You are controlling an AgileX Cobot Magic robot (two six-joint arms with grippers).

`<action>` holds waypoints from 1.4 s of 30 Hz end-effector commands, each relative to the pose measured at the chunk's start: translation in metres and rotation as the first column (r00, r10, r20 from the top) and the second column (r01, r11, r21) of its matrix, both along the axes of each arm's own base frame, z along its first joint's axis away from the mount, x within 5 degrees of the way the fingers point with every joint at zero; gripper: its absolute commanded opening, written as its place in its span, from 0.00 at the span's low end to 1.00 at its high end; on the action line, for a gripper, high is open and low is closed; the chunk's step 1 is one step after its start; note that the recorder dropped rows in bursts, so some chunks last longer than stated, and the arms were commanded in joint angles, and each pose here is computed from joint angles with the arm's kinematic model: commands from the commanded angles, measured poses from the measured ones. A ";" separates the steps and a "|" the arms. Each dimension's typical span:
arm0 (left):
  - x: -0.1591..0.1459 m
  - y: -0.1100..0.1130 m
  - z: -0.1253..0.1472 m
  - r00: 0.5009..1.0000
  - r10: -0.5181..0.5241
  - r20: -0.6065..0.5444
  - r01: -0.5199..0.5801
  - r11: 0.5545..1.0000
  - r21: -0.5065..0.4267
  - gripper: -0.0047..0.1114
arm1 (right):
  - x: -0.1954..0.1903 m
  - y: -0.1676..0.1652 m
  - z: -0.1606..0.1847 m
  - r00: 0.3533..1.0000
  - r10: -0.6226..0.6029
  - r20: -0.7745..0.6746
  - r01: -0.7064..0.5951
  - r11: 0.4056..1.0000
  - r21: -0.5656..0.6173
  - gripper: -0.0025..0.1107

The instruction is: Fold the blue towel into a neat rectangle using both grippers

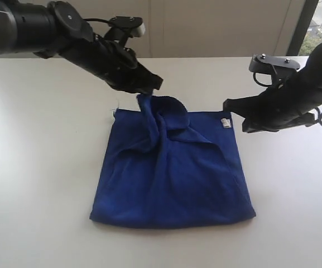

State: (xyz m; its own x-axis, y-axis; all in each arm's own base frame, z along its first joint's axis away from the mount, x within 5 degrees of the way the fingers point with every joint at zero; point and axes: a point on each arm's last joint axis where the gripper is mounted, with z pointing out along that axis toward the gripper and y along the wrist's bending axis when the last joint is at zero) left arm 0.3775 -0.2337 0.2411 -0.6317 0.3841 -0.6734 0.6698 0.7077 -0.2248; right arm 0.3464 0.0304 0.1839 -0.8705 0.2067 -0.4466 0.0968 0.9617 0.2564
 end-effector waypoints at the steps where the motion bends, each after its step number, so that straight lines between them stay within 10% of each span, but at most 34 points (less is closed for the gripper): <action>1: 0.003 0.026 0.001 0.999 0.012 -0.040 -0.008 0.994 0.105 0.04 | 0.005 0.022 0.007 0.997 -0.001 0.076 -0.009 0.991 0.134 0.20; 17: 0.009 0.041 -0.006 1.000 -0.006 0.027 -0.002 0.954 0.299 0.04 | 0.092 0.050 -0.036 0.985 0.141 0.095 -0.160 0.958 0.239 0.45; 29: 0.010 0.042 -0.006 0.999 -0.008 0.043 -0.006 0.950 0.311 0.04 | 0.098 0.062 -0.060 0.974 0.216 0.063 -0.225 0.931 0.287 0.45; 35: 0.014 0.048 -0.004 0.997 0.036 0.066 -0.055 0.951 0.305 0.04 | 0.095 0.053 -0.051 0.983 0.181 0.021 -0.180 0.945 0.272 0.04; 42: 0.011 0.059 0.023 0.990 0.072 0.122 -0.104 0.956 0.274 0.04 | 0.089 0.020 -0.001 0.978 0.193 0.079 -0.205 0.959 0.193 0.03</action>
State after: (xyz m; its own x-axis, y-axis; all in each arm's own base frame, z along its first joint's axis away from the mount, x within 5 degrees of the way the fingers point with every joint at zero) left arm 0.3942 -0.1775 0.2438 -0.6164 0.5334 -0.5792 0.6212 0.7815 0.0585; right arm 0.4380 0.0631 0.1579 -0.8929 0.1550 -0.4227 -0.0763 0.8732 0.4813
